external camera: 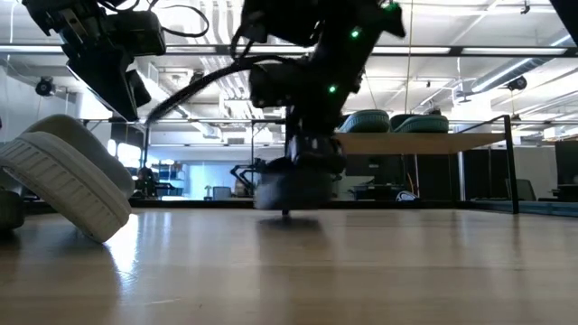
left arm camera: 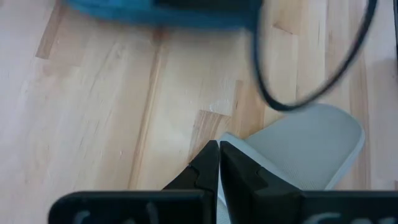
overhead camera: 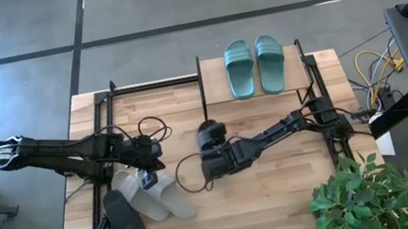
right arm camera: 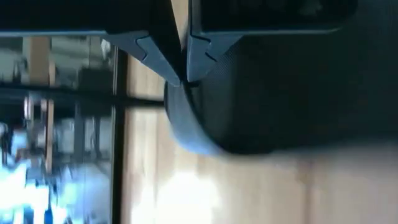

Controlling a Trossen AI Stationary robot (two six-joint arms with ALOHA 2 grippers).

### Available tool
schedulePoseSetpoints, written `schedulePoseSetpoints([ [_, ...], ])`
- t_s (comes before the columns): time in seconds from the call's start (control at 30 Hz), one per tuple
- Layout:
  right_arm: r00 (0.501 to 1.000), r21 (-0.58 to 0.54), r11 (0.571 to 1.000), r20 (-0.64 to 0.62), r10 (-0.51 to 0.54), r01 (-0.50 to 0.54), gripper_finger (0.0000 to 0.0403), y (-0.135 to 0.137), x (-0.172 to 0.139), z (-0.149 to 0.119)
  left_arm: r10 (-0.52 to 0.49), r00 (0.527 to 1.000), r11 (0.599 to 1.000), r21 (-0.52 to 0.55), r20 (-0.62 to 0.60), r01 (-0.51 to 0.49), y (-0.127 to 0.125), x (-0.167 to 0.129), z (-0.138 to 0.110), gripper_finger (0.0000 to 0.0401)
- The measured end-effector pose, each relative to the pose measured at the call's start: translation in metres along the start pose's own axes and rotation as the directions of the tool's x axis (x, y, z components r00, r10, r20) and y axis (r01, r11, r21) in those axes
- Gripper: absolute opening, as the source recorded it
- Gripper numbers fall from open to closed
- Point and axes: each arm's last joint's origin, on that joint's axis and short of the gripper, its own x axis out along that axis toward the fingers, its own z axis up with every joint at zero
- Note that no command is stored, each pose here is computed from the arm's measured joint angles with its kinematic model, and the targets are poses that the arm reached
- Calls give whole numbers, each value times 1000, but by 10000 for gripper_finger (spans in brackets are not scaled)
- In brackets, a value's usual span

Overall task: Pick and place slides into the shelf
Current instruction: Put the top black slipper under the shelf

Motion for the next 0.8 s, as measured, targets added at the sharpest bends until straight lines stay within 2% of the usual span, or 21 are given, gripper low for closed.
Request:
schedulePoseSetpoints([
  [0.13,996,45,999,-86,0,4,9,1,-12,-9,0,1000,1000,8,0,0,0,0,0,0],
  [0.27,986,48,999,-168,-7,15,9,3,-9,-22,0,1000,1000,11,-1,0,0,0,0,0],
  [0.47,978,-38,998,-202,-59,53,9,-10,21,-30,1,1000,1000,31,-1,-1,0,0,0,0],
  [0.8,963,-127,986,-233,-135,107,9,-66,83,-39,0,1000,1000,29,-1,0,0,0,0,0],
])
